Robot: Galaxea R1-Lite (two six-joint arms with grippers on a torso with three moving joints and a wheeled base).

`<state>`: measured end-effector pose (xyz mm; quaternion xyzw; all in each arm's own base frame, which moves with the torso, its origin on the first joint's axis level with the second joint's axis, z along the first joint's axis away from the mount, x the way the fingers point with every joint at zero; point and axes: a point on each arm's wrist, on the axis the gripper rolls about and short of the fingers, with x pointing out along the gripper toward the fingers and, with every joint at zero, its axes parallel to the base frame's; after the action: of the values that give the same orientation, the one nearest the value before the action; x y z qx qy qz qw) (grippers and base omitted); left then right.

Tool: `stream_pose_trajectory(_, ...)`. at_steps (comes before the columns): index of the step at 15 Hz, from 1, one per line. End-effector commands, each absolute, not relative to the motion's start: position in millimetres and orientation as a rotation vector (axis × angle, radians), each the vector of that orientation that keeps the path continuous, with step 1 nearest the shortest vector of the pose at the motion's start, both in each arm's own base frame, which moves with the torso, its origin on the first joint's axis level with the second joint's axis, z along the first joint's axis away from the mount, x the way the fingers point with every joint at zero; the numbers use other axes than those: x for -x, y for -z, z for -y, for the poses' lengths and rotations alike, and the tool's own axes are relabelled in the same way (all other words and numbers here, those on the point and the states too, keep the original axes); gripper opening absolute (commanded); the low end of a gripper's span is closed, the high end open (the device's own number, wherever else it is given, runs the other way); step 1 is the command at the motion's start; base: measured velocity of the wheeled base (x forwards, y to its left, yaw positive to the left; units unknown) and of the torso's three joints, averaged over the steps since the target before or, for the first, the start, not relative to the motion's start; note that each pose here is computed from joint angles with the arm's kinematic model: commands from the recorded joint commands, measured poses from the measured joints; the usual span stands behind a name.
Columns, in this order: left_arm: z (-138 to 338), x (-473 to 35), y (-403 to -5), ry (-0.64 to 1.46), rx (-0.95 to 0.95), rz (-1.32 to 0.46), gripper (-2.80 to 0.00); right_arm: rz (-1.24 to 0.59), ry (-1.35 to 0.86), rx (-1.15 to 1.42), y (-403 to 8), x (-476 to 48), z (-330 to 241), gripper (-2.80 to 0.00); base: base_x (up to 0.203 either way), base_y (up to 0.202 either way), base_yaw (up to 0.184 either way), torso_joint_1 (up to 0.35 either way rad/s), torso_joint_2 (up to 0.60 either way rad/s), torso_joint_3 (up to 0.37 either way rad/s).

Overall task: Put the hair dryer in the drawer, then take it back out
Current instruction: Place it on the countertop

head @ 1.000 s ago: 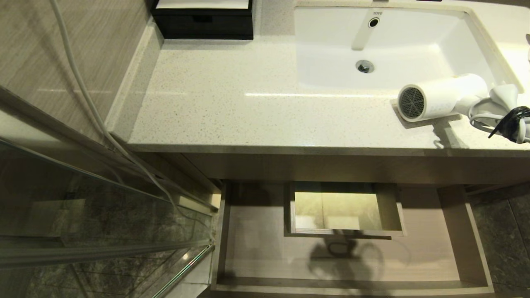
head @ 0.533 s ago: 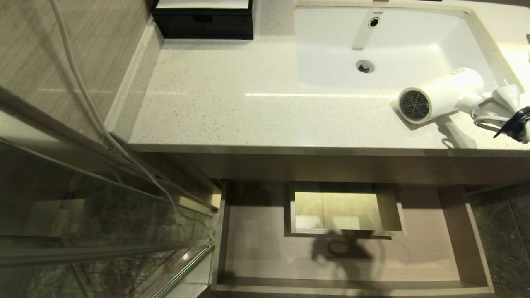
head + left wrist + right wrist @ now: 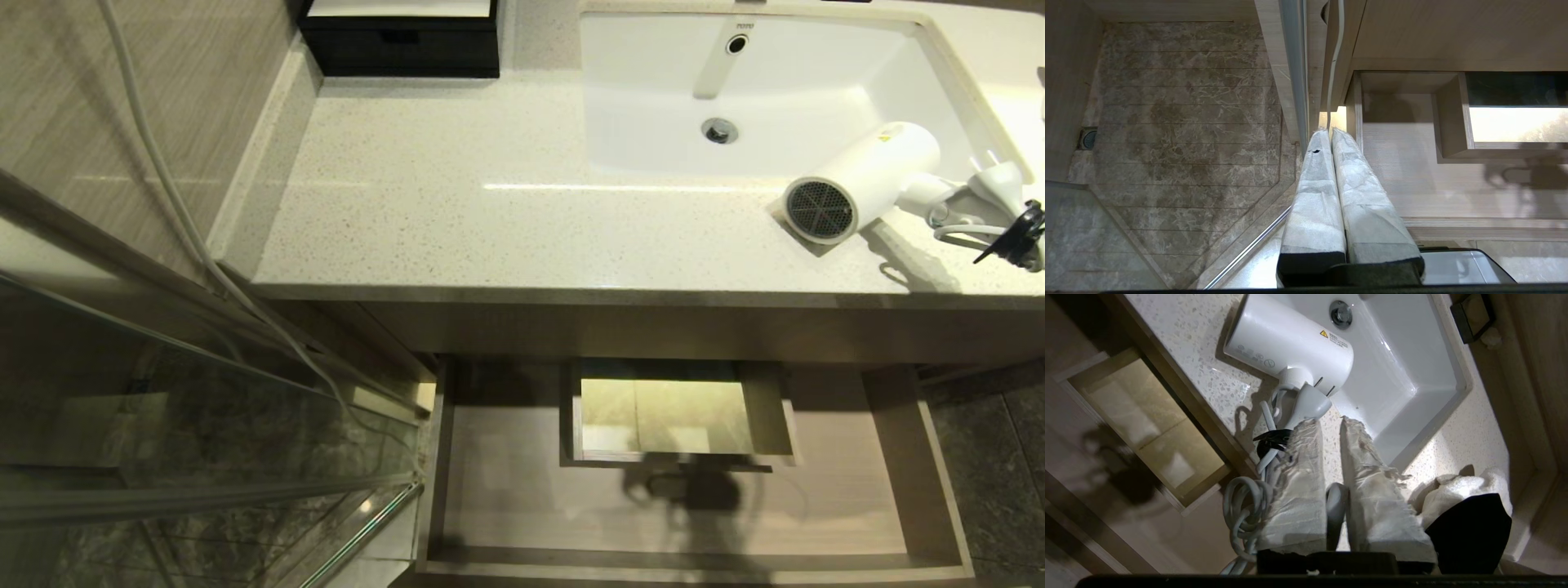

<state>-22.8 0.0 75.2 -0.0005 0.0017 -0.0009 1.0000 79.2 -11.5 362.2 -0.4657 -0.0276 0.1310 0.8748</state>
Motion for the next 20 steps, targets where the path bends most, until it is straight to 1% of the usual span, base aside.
stream_pose_trajectory(1,0.0,22.7,-74.7,0.002,0.002,-0.005,-2.8,0.028,-0.268,0.982,-359.9,-86.8,15.8,-2.8,0.0,0.0,0.0,0.0,0.0,0.0)
stream_pose_trajectory(8,0.0,22.8,-75.2,0.002,0.002,-0.003,-2.8,-0.029,-0.254,1.071,-354.2,-99.2,24.8,-2.8,0.0,0.0,0.0,0.0,0.0,0.0)
stream_pose_trajectory(13,0.0,22.7,-74.7,0.002,0.002,-0.005,-2.8,-0.062,-0.262,1.063,-349.2,-107.6,29.3,-2.8,0.0,0.0,0.0,0.0,0.0,0.0)
stream_pose_trajectory(17,0.0,22.7,-74.7,0.002,0.002,-0.005,-2.8,-0.114,-0.282,1.07,-342.6,-134.6,43.0,-2.8,0.0,0.0,0.0,0.0,0.0,0.0)
stream_pose_trajectory(20,0.0,22.7,-74.7,0.002,0.002,-0.005,-2.8,-0.133,-0.278,1.095,-341.2,-141.5,49.6,-2.8,0.0,0.0,0.0,0.0,0.0,0.0)
